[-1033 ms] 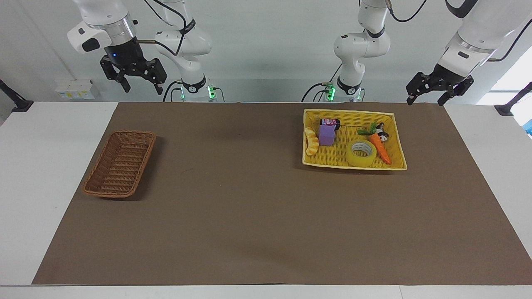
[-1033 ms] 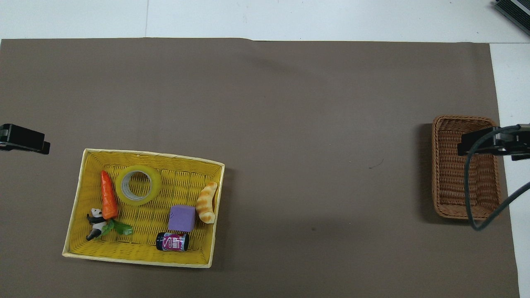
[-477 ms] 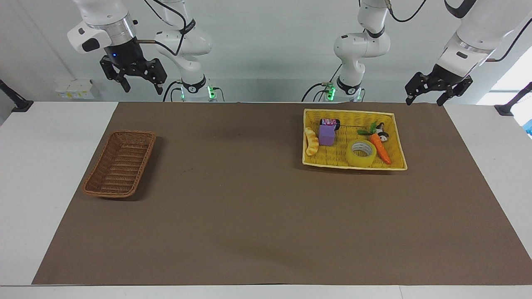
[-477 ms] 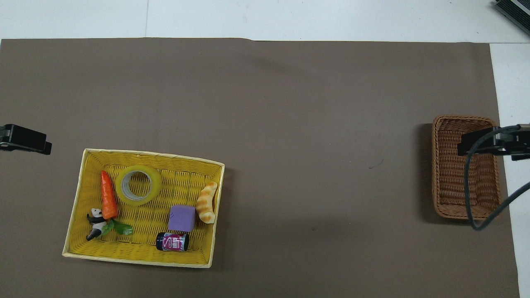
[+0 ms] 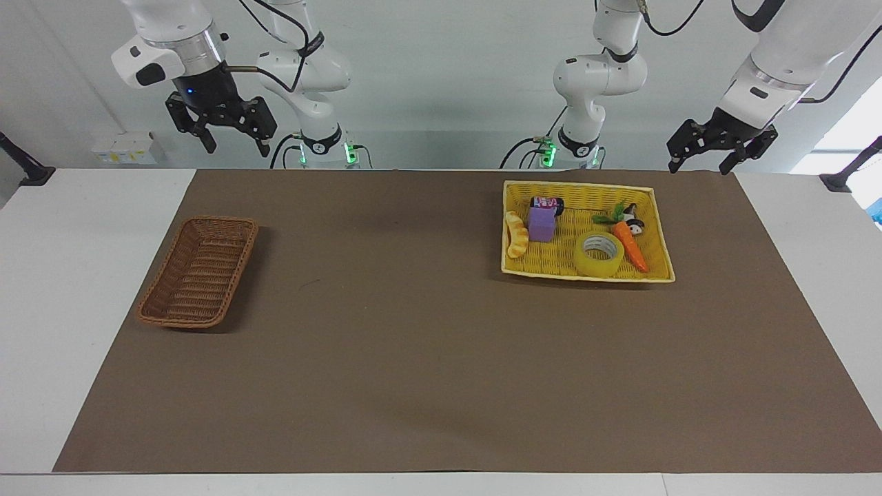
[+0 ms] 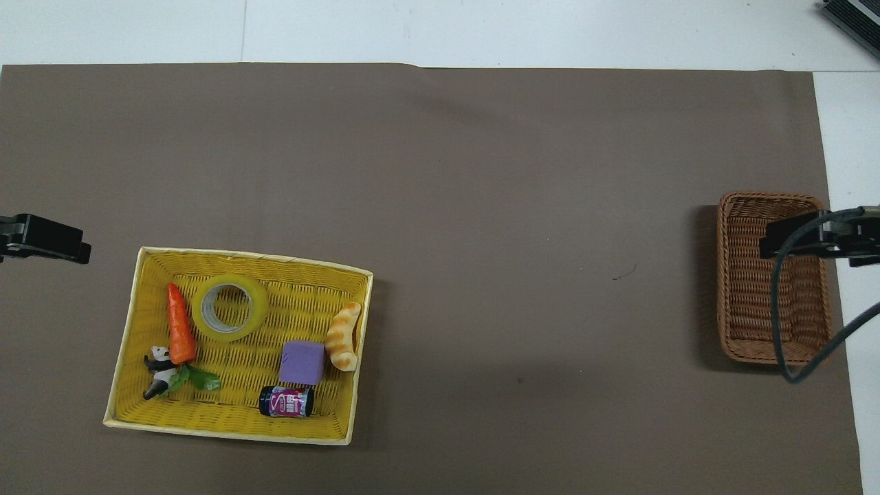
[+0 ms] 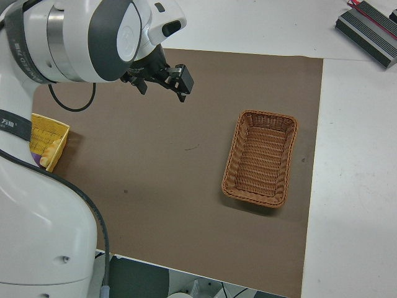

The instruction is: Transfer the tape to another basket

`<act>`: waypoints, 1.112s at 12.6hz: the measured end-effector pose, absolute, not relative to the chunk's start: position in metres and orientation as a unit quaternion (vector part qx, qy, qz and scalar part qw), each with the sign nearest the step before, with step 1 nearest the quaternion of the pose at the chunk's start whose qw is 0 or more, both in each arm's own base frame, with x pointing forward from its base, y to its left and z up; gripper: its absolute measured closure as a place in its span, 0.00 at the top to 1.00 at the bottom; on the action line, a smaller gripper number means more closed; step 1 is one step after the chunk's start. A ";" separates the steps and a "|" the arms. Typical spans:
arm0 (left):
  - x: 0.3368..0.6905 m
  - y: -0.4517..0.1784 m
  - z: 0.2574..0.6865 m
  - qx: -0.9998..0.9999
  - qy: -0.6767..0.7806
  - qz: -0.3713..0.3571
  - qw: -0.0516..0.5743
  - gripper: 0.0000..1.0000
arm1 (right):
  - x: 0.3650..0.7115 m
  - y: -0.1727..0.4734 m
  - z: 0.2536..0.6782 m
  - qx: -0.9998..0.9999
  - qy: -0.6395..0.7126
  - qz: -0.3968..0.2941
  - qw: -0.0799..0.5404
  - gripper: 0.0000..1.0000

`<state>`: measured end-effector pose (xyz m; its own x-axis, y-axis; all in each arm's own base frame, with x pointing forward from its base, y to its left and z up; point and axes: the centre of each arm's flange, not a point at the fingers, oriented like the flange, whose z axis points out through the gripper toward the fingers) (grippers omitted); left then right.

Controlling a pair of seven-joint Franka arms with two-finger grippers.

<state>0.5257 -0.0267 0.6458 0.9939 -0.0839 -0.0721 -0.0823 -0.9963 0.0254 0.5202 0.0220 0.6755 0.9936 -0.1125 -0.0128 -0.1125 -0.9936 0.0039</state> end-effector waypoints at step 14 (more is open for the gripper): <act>0.496 -0.031 0.491 0.999 -0.041 0.009 0.004 1.00 | 0.520 0.022 0.676 0.998 -0.056 -0.007 0.002 1.00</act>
<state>0.4964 -0.0308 0.4909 0.9964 -0.0828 0.0174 -0.0830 -0.9965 0.0083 0.5202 0.0220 0.6755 0.9936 -0.1125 -0.0128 -0.1125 -0.9936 0.0039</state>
